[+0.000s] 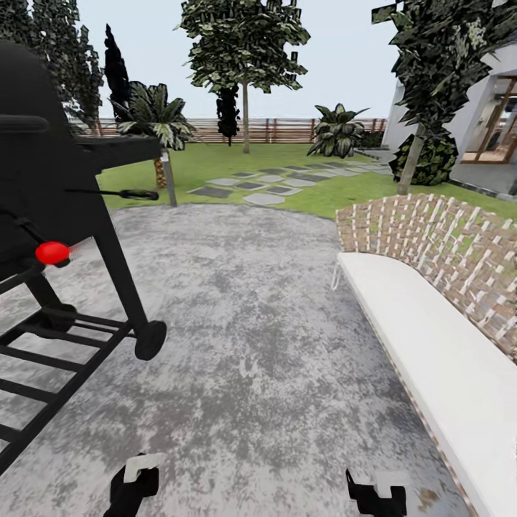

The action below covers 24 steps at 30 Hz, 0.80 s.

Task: In the garden, pick up the pesticide atomizer on the floor and spray pesticide onto both trees until each tree trunk is fully covered.

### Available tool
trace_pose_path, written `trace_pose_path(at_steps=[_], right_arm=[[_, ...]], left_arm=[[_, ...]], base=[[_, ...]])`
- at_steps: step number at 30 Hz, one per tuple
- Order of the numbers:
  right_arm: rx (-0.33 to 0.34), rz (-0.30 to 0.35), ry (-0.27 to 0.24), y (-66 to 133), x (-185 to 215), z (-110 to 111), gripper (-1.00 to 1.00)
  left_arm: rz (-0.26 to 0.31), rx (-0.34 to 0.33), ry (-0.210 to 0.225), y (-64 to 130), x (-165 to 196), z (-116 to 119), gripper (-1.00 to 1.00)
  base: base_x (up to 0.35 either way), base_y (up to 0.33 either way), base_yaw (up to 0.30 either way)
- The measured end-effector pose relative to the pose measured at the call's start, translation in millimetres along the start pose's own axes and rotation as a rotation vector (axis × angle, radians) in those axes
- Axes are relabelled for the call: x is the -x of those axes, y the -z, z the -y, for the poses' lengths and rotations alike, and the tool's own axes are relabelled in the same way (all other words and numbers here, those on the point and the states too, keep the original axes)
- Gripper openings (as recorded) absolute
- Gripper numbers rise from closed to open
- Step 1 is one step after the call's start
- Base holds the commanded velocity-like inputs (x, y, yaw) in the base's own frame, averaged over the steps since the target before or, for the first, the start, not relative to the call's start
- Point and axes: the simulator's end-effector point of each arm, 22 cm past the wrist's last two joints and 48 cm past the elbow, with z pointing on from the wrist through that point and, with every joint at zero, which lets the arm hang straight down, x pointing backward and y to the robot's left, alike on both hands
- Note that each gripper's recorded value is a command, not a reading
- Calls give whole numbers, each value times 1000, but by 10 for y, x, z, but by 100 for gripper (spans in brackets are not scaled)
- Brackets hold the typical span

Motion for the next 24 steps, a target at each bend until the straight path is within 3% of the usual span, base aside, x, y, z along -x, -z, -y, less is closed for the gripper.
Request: trace_pose_path(at_steps=[7, 24], right_arm=[[2, 3, 0, 1, 15, -5, 100], [4, 2, 1, 2, 10, -11, 100]], left_arm=[[3, 0, 1, 2, 14, -2, -100], [2, 0, 0, 3, 8, -3, -100]], base=[[338, 0, -215], [338, 0, -9]])
